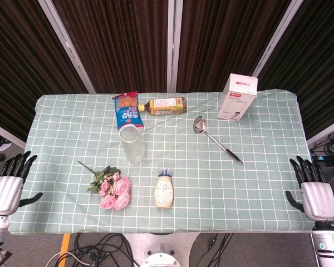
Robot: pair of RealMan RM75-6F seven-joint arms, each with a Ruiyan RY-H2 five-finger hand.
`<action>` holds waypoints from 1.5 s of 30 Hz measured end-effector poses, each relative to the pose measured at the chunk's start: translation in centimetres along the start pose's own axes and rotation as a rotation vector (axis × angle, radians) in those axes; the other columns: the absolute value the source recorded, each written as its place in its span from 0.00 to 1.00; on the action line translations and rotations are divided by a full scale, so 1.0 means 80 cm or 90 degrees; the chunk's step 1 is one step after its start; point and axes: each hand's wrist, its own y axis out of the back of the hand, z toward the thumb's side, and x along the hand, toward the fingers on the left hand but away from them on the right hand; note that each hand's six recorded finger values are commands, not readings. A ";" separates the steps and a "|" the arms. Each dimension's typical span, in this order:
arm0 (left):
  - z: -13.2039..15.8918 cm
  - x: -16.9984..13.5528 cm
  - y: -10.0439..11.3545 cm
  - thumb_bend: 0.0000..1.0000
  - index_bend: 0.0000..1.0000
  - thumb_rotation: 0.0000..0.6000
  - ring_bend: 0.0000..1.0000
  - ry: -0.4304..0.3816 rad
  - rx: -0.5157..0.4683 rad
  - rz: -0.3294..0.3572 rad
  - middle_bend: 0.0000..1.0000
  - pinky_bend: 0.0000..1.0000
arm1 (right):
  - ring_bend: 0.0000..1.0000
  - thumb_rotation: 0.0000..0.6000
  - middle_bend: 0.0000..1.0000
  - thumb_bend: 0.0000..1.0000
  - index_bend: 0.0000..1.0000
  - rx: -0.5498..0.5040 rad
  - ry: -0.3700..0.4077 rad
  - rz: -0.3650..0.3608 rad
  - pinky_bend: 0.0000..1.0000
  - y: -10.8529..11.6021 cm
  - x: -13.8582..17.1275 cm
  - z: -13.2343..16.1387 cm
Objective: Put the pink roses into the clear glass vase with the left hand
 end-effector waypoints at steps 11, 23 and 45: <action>0.009 -0.004 -0.003 0.01 0.08 1.00 0.00 -0.021 -0.001 -0.007 0.00 0.11 | 0.00 1.00 0.00 0.24 0.00 -0.006 -0.004 -0.009 0.00 0.006 -0.003 -0.001; 0.079 -0.016 -0.040 0.01 0.07 1.00 0.00 -0.159 -0.022 -0.119 0.00 0.10 | 0.00 1.00 0.00 0.24 0.00 -0.023 -0.004 -0.018 0.00 0.015 -0.012 0.006; 0.204 0.048 -0.088 0.01 0.06 1.00 0.00 -0.314 -0.039 -0.241 0.00 0.07 | 0.00 1.00 0.00 0.24 0.00 -0.021 -0.012 -0.002 0.00 0.011 -0.012 -0.001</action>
